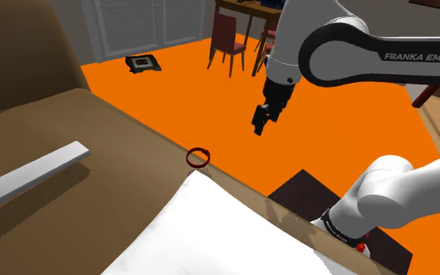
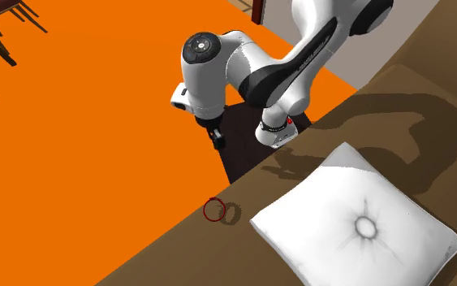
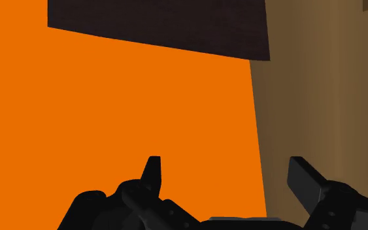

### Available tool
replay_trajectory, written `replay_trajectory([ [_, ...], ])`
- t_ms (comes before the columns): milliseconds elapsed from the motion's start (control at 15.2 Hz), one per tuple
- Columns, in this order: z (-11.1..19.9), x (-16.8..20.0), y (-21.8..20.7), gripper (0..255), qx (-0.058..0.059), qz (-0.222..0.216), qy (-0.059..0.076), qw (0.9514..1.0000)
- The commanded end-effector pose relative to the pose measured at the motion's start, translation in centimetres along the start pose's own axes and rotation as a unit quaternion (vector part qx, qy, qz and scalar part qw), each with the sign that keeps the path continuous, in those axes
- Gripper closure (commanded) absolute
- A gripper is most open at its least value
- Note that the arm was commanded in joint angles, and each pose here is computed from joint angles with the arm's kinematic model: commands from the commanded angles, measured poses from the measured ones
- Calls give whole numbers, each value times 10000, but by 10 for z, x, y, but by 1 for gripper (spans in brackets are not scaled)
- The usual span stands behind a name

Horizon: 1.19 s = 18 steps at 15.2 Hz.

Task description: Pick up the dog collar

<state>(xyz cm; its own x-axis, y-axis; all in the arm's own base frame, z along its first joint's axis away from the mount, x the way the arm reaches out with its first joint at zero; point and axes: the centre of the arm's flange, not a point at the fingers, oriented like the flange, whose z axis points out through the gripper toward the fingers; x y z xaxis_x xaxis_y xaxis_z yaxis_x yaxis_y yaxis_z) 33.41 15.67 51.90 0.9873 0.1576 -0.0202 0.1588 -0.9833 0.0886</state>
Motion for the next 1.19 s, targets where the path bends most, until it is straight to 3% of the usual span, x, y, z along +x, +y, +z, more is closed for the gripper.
replay_trajectory([
  [0, 3, 11, -26, 0, -15, -28, 113, 9999],
  [792, 22, 66, -168, 0, -151, -208, 748, 9969],
  [1122, 43, 68, -173, 0, -154, -212, 762, 9968],
])
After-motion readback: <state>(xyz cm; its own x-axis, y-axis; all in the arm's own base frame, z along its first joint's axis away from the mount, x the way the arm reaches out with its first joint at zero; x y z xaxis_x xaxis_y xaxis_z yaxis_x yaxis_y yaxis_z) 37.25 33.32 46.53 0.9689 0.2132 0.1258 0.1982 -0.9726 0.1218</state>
